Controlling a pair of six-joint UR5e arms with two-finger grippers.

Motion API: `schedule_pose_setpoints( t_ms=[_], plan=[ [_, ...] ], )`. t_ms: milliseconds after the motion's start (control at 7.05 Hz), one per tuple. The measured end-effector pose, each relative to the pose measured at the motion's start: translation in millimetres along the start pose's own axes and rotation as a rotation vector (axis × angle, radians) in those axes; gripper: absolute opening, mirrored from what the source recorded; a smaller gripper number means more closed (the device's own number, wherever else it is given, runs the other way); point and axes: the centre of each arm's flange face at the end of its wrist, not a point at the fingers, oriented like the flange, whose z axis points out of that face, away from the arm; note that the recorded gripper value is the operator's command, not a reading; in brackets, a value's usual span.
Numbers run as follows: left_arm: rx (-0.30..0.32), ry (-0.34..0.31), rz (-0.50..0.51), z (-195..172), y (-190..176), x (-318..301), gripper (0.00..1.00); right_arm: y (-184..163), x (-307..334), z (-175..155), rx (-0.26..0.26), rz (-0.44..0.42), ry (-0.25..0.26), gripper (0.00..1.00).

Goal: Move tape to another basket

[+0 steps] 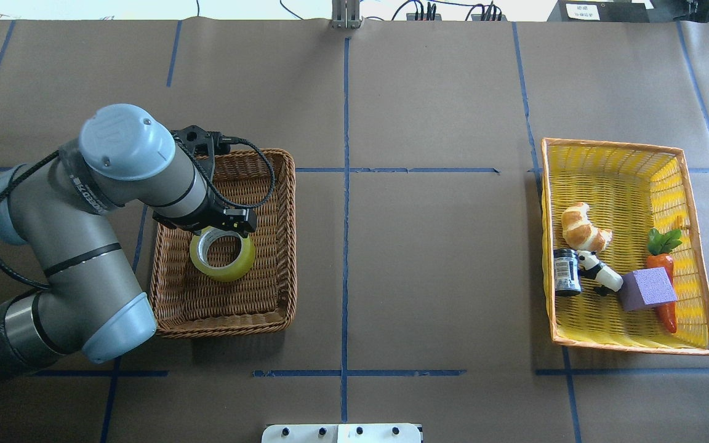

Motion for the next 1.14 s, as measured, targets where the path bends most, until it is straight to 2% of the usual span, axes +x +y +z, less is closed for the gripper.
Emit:
schedule_pose_setpoints(
  t_ms=[284,568,851,1135],
  plan=[
    [-0.001,0.016,0.018,-41.0,-22.3,-27.9,1.00,35.1,70.7,14.0,-0.031,0.018,-0.022,1.00],
    [-0.008,0.018,0.052,-59.7,-39.0,-73.5,1.00,47.0,113.8,16.5,-0.028,0.064,-0.029,1.00],
    [-0.034,0.024,0.058,-79.5,-50.6,-152.9,1.00,49.1,123.9,16.7,-0.028,0.080,-0.018,1.00],
    [-0.026,-0.009,0.131,-102.1,-67.7,-266.8,1.00,48.8,125.4,17.5,-0.030,0.082,-0.018,1.00]
  ],
)
